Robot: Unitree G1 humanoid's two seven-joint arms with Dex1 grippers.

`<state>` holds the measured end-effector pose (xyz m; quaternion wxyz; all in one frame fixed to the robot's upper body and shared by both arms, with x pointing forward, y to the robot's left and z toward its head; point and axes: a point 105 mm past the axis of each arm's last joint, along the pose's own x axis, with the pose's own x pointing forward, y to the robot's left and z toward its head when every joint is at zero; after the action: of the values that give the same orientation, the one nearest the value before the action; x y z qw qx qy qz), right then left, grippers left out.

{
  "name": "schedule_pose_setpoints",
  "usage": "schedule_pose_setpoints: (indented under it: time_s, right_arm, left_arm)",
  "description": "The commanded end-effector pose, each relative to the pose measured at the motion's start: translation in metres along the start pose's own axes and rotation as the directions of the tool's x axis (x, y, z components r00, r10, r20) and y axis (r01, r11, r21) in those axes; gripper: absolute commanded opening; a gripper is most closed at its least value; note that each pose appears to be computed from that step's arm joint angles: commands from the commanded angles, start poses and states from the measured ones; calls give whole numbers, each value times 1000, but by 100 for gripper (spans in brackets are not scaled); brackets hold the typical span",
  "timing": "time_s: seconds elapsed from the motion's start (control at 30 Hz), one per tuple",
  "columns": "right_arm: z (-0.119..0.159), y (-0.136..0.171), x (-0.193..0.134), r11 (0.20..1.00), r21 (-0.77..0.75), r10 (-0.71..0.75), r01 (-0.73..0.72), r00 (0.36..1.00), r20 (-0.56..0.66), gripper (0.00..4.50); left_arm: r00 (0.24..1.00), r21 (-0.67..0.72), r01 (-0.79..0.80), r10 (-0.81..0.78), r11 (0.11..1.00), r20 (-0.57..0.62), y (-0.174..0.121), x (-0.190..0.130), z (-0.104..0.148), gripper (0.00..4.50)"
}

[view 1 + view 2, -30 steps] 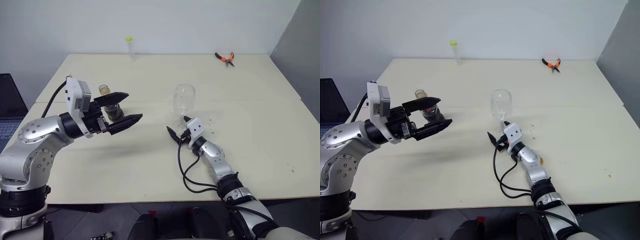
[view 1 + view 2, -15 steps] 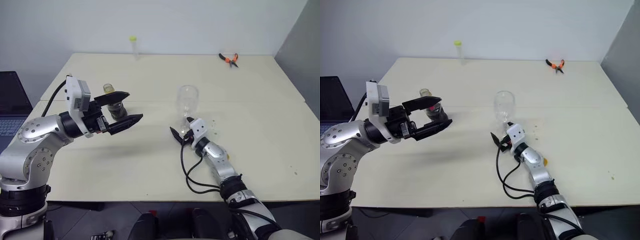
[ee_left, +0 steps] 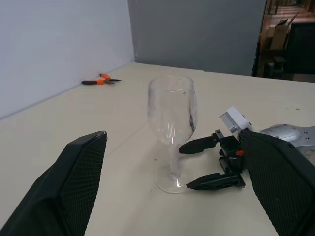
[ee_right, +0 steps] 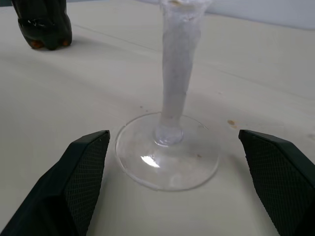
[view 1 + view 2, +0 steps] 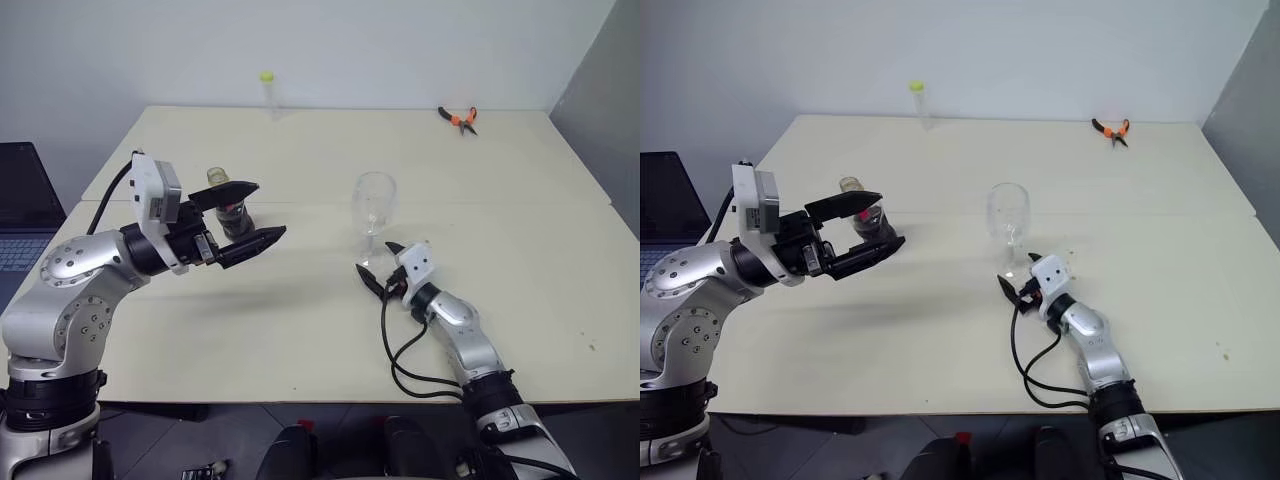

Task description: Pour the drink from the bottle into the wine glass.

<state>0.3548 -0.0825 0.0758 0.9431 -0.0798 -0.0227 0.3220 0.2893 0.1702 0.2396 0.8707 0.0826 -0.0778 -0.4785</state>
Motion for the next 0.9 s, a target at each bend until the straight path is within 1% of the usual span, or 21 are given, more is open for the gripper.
schedule_pose_setpoints:
  time_s: [0.03, 0.17, 0.23, 0.37, 0.47, 0.5, 0.57, 0.6, 0.63, 0.7, 0.77, 0.9]
  right_arm:
    - [19, 2, -13, 999, 21, 24, -25, 999, 25, 447]
    - [32, 4, -24, 999, 18, 35, -36, 999, 28, 447]
    - [45, 2, -37, 999, 5, 46, -47, 998, 42, 447]
    - [75, 4, -68, 994, -41, 107, -104, 991, 79, 447]
    - [89, 15, -83, 981, -84, 182, -175, 980, 85, 447]
    - [93, 21, -87, 974, -80, 217, -210, 973, 84, 447]
    - [99, 29, -93, 961, -59, 273, -269, 959, 79, 447]
    - [106, 36, -97, 948, -48, 316, -313, 945, 80, 447]
    - [111, 41, -100, 937, -43, 349, -347, 933, 81, 447]
    - [121, 46, -104, 920, -38, 391, -390, 917, 80, 447]
    - [127, 47, -104, 916, -41, 400, -398, 912, 85, 447]
    - [136, 47, -104, 905, -15, 425, -426, 900, 97, 447]
  left_arm:
    - [1000, 30, -2, 1, 1000, 21, 0, 2, 4, 450]
    - [1000, 30, -21, 21, 999, 13, 0, 1, -1, 450]
    - [998, 15, -61, 61, 998, -1, 2, -2, -9, 450]
    - [988, -36, -156, 155, 987, -16, 4, -8, -28, 450]
    - [963, -17, -271, 271, 962, -15, 12, -13, -40, 450]
    - [945, -12, -327, 327, 945, -25, 17, -16, -46, 450]
    - [922, -4, -387, 386, 922, -33, 21, -19, -53, 450]
    - [886, -4, -463, 462, 887, -31, 28, -24, -60, 450]
    - [858, -9, -511, 510, 859, -56, 31, -29, -70, 450]
    - [822, 1, -566, 564, 825, -80, 33, -34, -83, 450]
    - [791, 25, -608, 608, 794, -64, 37, -37, -86, 450]
    - [694, 63, -716, 719, 695, -39, 57, -40, -90, 450]
